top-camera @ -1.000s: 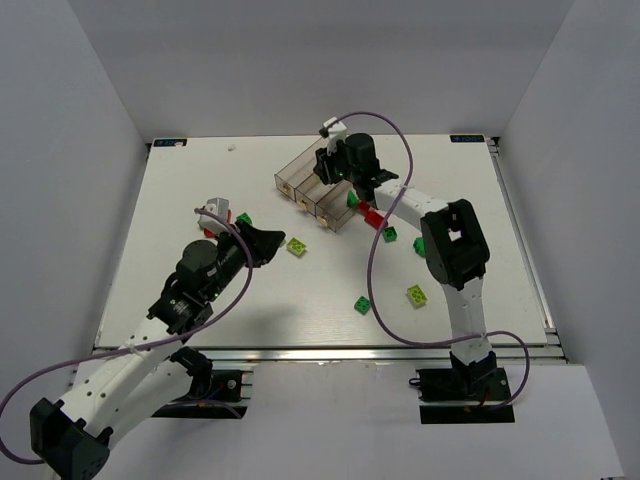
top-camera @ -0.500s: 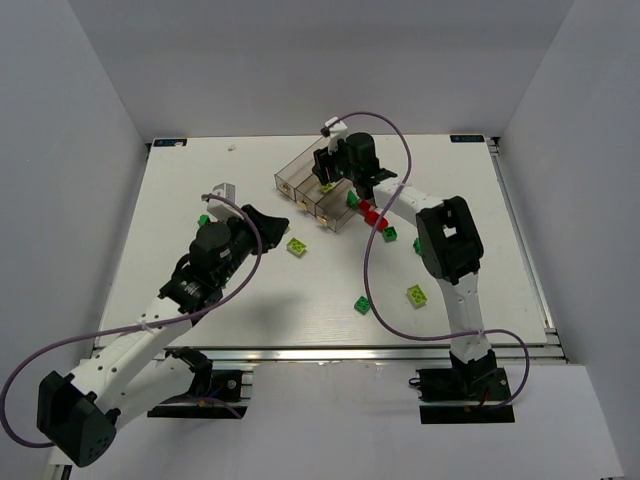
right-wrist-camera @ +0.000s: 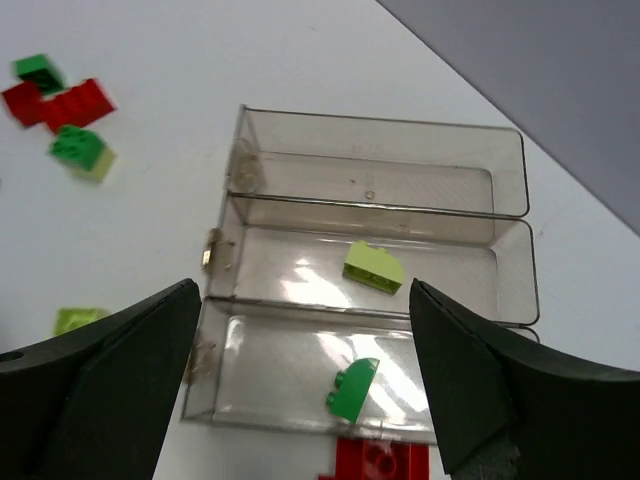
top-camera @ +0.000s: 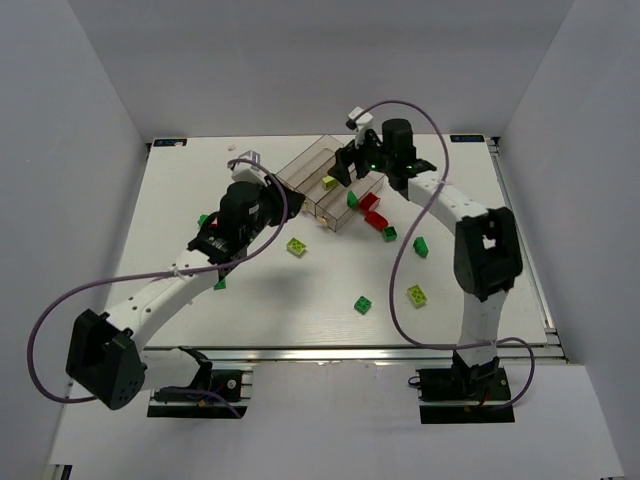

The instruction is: Sort the legos into containers by color

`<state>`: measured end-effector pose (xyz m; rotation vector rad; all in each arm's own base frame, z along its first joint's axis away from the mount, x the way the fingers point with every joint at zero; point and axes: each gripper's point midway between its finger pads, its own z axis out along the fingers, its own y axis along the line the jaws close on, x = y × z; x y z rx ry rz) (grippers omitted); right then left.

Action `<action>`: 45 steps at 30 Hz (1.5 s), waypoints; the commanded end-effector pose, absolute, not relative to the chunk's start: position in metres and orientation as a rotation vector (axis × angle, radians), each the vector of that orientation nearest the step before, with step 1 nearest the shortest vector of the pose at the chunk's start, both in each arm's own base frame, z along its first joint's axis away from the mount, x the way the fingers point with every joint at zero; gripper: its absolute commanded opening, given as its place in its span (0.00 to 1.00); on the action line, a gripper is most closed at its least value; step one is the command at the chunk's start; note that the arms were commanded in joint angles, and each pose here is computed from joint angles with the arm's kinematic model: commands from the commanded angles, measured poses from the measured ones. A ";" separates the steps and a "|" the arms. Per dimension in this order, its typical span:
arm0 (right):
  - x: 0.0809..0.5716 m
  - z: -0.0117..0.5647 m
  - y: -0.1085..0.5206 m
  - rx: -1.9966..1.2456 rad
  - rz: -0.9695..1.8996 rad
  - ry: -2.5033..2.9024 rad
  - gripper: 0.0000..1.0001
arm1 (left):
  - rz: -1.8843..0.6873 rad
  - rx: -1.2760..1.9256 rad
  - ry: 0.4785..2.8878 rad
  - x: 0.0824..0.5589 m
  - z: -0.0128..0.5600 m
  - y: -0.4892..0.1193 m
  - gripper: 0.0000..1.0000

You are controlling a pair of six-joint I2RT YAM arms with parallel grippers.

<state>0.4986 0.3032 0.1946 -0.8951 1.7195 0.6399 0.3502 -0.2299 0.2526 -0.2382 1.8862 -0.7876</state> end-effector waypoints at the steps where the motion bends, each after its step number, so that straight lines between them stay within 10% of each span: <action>1: 0.444 0.260 0.294 -1.070 0.748 1.495 0.89 | -0.783 -0.281 1.920 0.371 0.258 -0.227 0.05; 3: 0.422 0.264 0.287 -1.116 0.802 1.471 0.82 | -0.808 -0.281 1.940 0.380 0.256 -0.230 0.06; 6: 0.384 0.258 0.278 -1.170 0.894 1.506 0.43 | -0.784 -0.268 1.991 0.405 0.245 -0.233 0.06; 7: 0.374 0.262 0.275 -1.169 0.906 1.517 0.15 | -0.800 -0.244 2.010 0.409 0.242 -0.238 0.06; 9: 0.353 0.254 0.267 -1.156 0.934 1.577 0.06 | -0.787 -0.207 2.024 0.426 0.238 -0.246 0.06; 30: 0.312 0.208 0.245 -1.025 0.968 1.814 0.40 | -0.564 0.064 2.099 0.545 0.151 -0.287 0.18; 38: 0.315 0.202 0.241 -1.018 0.932 1.843 0.46 | -0.532 0.072 2.131 0.555 0.138 -0.288 0.73; 45: 0.326 0.193 0.234 -0.960 0.876 1.901 0.52 | -0.548 0.082 2.107 0.552 0.153 -0.290 0.75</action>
